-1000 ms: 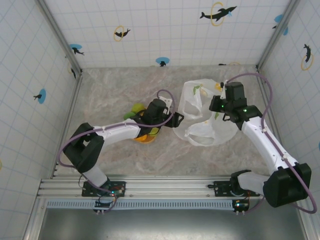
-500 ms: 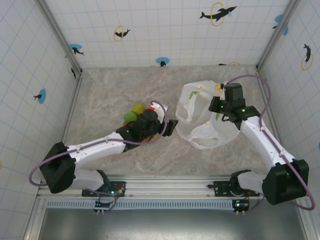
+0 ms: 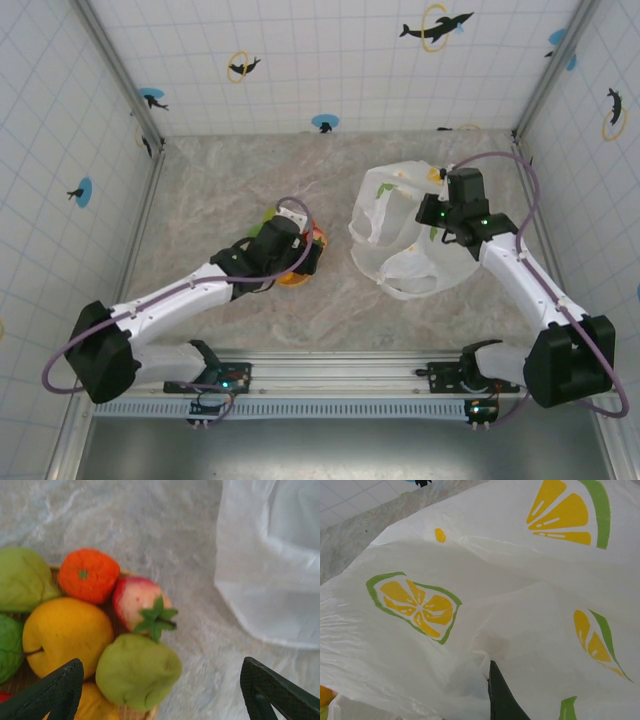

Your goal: Place the fruits into the plastic bag

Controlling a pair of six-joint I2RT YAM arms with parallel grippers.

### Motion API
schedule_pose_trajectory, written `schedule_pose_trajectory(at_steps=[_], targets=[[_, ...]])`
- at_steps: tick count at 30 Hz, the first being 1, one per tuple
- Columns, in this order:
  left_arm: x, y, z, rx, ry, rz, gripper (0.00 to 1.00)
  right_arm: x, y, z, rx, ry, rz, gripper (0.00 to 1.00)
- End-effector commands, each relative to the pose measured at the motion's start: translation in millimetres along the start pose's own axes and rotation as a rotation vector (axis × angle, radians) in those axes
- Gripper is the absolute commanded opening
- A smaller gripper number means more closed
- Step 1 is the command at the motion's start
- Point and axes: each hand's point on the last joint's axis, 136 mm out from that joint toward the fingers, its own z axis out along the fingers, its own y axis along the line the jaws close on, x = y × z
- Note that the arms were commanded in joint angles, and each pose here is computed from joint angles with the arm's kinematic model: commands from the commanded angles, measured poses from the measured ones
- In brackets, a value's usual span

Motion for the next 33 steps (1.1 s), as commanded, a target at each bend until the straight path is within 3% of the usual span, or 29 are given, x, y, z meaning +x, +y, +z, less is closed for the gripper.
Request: schedule_pose_trajectory(at_steps=[1,6,7,33], targets=[[11,2,2,-0.031,0.128,0.104,0.83,2,-2,8,-0.011,-0.003,0.011,0.00],[21,7,17,-0.069,0.209,0.168,0.83,1,-5,7,-0.011,-0.003,0.016,0.00],[10,2,18,-0.062,0.193,0.170,0.83,2,-5,7,-0.011,-0.002,0.018,0.00],[30,12,62,-0.150,0.322,0.237,0.85,10,-13,11,-0.025,0.010,0.039,0.00]])
